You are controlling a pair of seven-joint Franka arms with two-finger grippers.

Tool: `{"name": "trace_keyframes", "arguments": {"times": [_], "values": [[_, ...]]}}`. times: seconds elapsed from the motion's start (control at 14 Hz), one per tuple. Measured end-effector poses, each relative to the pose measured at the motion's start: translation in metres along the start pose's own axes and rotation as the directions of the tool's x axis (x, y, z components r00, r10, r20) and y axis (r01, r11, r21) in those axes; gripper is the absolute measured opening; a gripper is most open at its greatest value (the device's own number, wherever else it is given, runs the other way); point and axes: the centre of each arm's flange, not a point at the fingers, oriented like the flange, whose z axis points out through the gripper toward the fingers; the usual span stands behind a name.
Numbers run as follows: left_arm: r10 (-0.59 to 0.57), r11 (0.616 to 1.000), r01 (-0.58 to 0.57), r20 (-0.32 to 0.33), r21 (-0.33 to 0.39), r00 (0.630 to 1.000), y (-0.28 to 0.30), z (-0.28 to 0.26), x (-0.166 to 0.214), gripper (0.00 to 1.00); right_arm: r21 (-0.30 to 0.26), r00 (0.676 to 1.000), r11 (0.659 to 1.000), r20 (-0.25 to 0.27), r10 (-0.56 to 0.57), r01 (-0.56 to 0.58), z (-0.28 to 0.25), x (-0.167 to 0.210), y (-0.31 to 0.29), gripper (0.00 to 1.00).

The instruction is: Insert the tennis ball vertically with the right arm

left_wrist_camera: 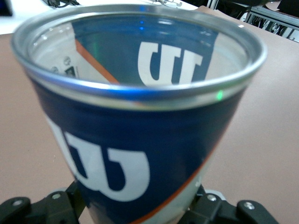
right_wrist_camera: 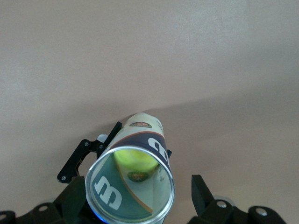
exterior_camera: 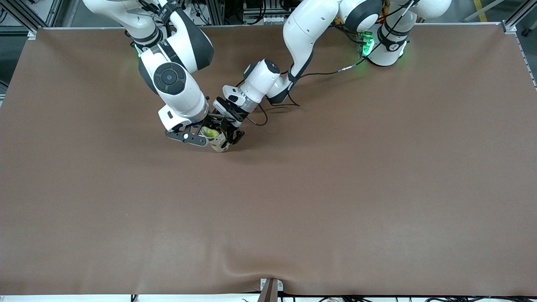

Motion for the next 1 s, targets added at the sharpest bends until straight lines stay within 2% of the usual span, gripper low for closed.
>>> {"name": "trace_keyframes", "arguments": {"times": [0.14,0.36,0.43,0.57,1.0], "values": [[0.000,1.000,0.000,0.000,0.000,1.000,0.000,0.000,0.000,0.86,0.001,1.000,1.000,-0.003,0.003,-0.003,-0.001,0.002,0.001,1.00],[0.000,1.000,0.000,0.001,0.000,1.000,0.000,0.000,0.000,0.93,-0.005,1.000,1.000,-0.006,-0.003,0.003,-0.016,0.012,0.012,1.00],[0.000,1.000,0.000,0.002,0.000,1.000,0.000,0.000,-0.001,0.93,-0.010,1.000,1.000,-0.003,-0.016,0.016,-0.029,0.018,0.019,1.00],[0.001,1.000,-0.001,0.005,0.001,1.000,0.000,0.000,-0.002,1.00,-0.017,0.999,0.999,0.001,-0.046,0.046,-0.063,0.033,0.036,1.00],[0.003,1.000,-0.003,0.012,0.002,1.000,-0.001,0.000,-0.006,1.00,-0.035,0.986,0.986,0.026,-0.162,0.163,-0.164,0.077,0.113,1.00]]}}
